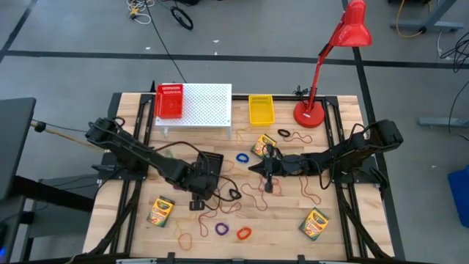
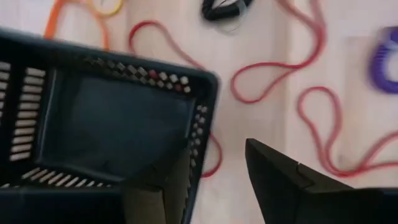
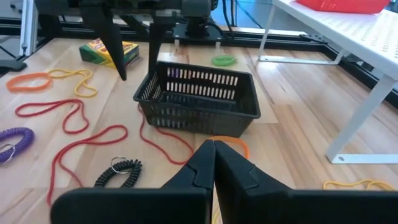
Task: Pick & Place Office Desk Supplies
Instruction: Put the black bin on the shelf
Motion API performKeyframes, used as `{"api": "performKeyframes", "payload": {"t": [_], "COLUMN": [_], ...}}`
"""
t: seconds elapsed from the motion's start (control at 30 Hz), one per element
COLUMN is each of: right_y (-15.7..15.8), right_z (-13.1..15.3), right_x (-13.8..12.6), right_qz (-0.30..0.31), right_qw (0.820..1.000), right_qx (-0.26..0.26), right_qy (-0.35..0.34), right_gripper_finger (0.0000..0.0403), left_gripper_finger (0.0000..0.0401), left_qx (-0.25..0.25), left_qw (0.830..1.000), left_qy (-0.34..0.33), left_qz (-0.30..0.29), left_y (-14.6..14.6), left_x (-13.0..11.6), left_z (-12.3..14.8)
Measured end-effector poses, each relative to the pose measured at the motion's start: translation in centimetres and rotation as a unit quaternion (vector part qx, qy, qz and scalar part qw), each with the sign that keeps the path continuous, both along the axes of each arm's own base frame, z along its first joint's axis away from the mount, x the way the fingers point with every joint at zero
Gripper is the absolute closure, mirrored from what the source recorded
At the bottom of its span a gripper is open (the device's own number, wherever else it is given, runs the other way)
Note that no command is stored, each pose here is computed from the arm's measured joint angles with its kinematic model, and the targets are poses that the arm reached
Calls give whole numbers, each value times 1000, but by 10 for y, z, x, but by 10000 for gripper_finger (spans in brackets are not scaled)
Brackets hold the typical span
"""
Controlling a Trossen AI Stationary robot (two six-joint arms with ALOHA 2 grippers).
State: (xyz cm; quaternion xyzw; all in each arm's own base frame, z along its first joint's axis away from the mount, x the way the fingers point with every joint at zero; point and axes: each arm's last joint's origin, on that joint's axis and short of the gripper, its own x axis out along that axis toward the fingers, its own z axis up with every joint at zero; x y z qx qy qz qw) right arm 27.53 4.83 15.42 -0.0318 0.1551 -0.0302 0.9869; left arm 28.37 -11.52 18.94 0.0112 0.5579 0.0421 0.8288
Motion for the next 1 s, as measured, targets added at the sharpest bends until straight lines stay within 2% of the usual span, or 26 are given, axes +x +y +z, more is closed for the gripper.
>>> {"api": "performKeyframes", "payload": {"t": [0.33, 0.67, 0.87, 1.0], "right_y": [0, 0, 0, 0], "right_z": [0, 0, 0, 0], "right_x": [0, 0, 0, 0], "right_qz": [4, 5, 6, 6], "right_qw": [1000, 1000, 1000, 1000], "right_qx": [-15, -17, -21, -21], "right_qy": [0, 0, 0, 0], "right_gripper_finger": [392, 392, 392, 392], "left_gripper_finger": [273, 325, 380, 386], "left_qx": [23, 46, 56, 90], "left_qw": [999, 998, 998, 996], "left_qy": [16, 39, 24, 0], "left_qz": [28, 29, 22, 25], "left_y": [1, 3, 2, 0], "left_x": [2, 0, 3, 7], "left_z": [-12, -18, 5, 40]}}
